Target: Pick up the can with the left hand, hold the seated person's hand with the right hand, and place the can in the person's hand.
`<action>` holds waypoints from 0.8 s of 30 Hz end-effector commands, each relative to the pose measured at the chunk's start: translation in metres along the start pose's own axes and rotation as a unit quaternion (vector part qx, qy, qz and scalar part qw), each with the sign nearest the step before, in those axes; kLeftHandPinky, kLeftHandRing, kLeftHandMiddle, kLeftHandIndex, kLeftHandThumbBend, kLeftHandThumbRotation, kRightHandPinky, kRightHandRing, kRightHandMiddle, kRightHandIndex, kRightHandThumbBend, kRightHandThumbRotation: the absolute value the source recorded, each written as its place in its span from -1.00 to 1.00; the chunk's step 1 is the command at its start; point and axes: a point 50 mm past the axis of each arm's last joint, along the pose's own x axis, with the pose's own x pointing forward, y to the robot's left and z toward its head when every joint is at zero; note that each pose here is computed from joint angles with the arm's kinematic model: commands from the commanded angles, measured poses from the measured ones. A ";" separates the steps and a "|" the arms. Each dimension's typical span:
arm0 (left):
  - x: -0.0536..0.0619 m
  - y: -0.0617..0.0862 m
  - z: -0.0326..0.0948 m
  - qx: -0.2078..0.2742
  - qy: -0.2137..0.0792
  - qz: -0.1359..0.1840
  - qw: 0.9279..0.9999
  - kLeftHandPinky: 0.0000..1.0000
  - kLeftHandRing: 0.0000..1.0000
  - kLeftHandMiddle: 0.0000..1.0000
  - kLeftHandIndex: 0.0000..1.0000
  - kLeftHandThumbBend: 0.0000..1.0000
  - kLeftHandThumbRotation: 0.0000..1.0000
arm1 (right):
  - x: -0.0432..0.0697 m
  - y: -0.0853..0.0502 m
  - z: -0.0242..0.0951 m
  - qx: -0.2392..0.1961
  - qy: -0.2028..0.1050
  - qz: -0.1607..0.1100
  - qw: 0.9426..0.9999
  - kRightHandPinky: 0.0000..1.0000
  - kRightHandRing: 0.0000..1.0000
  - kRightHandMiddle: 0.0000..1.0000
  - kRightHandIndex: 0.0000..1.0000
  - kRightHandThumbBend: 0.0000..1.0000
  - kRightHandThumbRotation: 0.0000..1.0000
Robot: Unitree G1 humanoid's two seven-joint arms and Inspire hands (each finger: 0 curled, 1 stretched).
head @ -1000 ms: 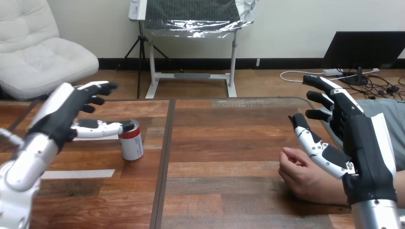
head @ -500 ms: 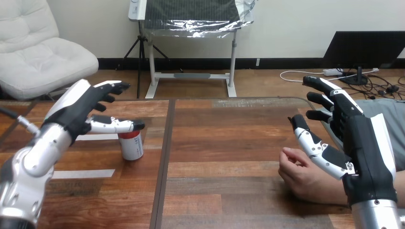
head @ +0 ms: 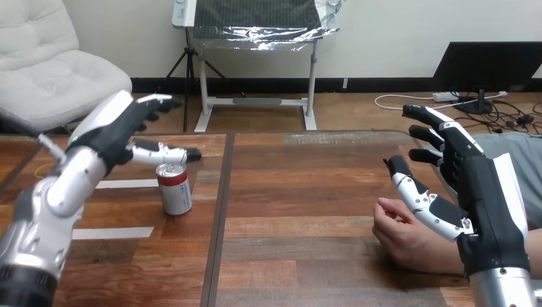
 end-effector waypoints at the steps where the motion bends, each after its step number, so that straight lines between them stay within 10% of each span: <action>1: 0.018 0.030 0.031 0.034 -0.037 0.055 0.997 0.47 0.64 0.70 0.69 0.70 -0.22 | 0.013 -0.005 0.016 -0.018 -0.045 -0.002 0.999 0.52 0.72 0.78 0.61 -0.20 -1.00; 24: 0.024 0.026 0.033 0.086 -0.057 0.099 0.990 0.38 0.54 0.59 0.65 0.73 -0.25 | 0.011 -0.005 0.017 -0.021 -0.043 0.002 0.999 0.56 0.74 0.79 0.62 -0.19 -1.00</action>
